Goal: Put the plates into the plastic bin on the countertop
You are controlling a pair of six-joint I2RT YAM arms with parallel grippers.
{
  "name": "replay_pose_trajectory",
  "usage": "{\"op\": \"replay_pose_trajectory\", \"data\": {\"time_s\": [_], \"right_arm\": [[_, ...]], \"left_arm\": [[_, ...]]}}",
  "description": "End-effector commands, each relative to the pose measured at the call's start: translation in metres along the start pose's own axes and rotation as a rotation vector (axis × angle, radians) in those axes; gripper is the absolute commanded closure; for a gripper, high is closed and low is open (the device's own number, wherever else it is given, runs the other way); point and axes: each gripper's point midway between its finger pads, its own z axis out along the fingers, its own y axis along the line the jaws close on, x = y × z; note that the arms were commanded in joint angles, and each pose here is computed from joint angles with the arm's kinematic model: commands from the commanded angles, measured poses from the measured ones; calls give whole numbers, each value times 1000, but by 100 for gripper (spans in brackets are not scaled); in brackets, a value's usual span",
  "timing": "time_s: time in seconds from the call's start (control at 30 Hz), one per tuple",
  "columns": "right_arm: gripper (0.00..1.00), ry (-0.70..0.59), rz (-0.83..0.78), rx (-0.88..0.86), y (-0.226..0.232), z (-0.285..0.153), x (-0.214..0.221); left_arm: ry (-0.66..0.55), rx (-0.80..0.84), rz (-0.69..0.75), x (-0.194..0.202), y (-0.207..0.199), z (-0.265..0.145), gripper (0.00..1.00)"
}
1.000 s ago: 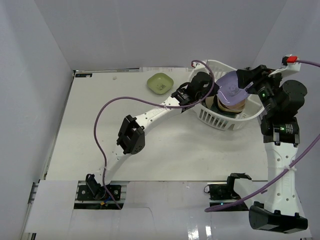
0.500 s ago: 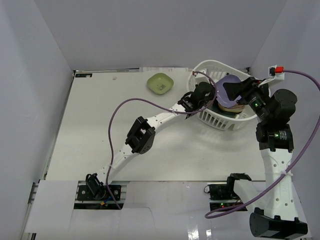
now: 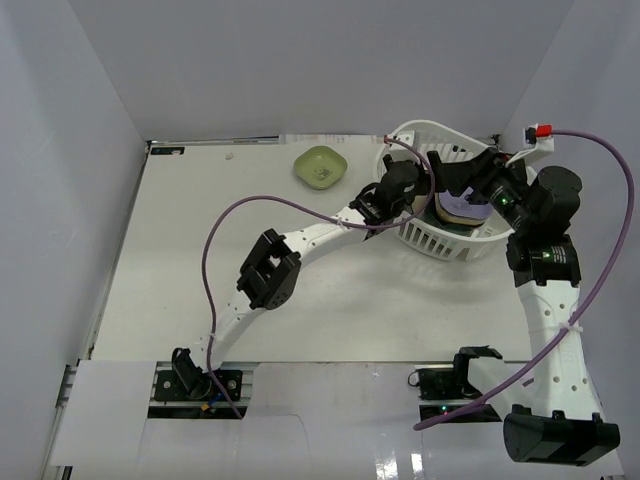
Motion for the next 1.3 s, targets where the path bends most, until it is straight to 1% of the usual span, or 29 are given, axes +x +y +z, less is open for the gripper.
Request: {"op": "replay_pose_trajectory", "data": {"time_s": [0.0,0.07,0.1,0.17,0.2,0.23,0.27,0.3,0.33,0.37,0.4,0.43,0.5,0.53,0.57,0.6,0.63,0.67,0.7,0.73,0.77,0.8,0.83,0.87,0.9,1.0,1.1,1.2,1.27], "right_arm": [[35,-78,-60,-43,15,2,-30],[35,-70,-68,-48,15,6,-29],[37,-61,-72,-44,12,8,-27],[37,1,-86,-64,14,23,-11],[39,20,-100,-81,23,29,-5],[40,63,-106,-78,22,44,7],[40,84,-149,-51,19,54,16],[41,114,-180,-104,44,63,25],[41,179,-196,-96,42,84,47],[40,200,-224,-81,43,95,55],[40,219,-273,-122,61,105,62],[41,269,-291,-112,56,124,83],[41,278,-348,-150,70,145,92],[41,345,-366,-142,62,165,118],[41,379,-398,-149,62,176,131],[41,467,-461,-162,58,192,169],[40,447,-517,-178,67,206,163],[37,467,-556,-175,65,218,175],[35,558,-607,-180,54,234,217],[33,521,-623,-186,64,252,206],[30,536,-633,-191,65,263,216],[29,598,-638,-181,51,280,250],[29,552,-650,-188,60,296,235],[29,555,-659,-194,59,306,242],[28,598,-664,-189,46,318,270],[27,588,-694,-174,37,341,285],[28,585,-684,-169,26,350,307],[35,598,-655,-174,20,355,330],[45,596,-653,-166,17,358,339]], "left_arm": [[-230,124,7,-156,-71,-57,6],[-255,105,39,-184,-65,-74,4],[-264,90,72,-204,-61,-97,4],[-270,43,90,-224,-44,-120,4],[-250,2,105,-232,-24,-131,4],[-237,-26,81,-240,-9,-161,3],[-229,-55,62,-246,9,-176,3],[-195,-79,46,-242,24,-193,3],[-176,-88,6,-237,40,-230,3],[-151,-107,-6,-231,54,-248,3],[-122,-123,-12,-223,65,-265,2],[-106,-135,-22,-215,77,-296,2],[-36,-182,-6,-194,99,-328,2],[-13,-196,1,-188,106,-342,2],[22,-230,18,-176,121,-369,2],[36,-244,28,-171,129,-382,2],[50,-260,41,-167,136,-395,2],[68,-282,57,-159,148,-418,2],[62,-307,64,-157,156,-429,2],[61,-317,70,-155,162,-438,2],[60,-328,74,-149,170,-452,2],[57,-340,75,-148,174,-457,2],[61,-339,76,-145,177,-460,2],[63,-337,75,-142,178,-463,2],[64,-333,81,-138,181,-466,2],[64,-362,100,-128,194,-467,2],[68,-345,108,-128,191,-465,2],[72,-341,125,-127,191,-461,2],[77,-342,128,-127,191,-460,2]]}}
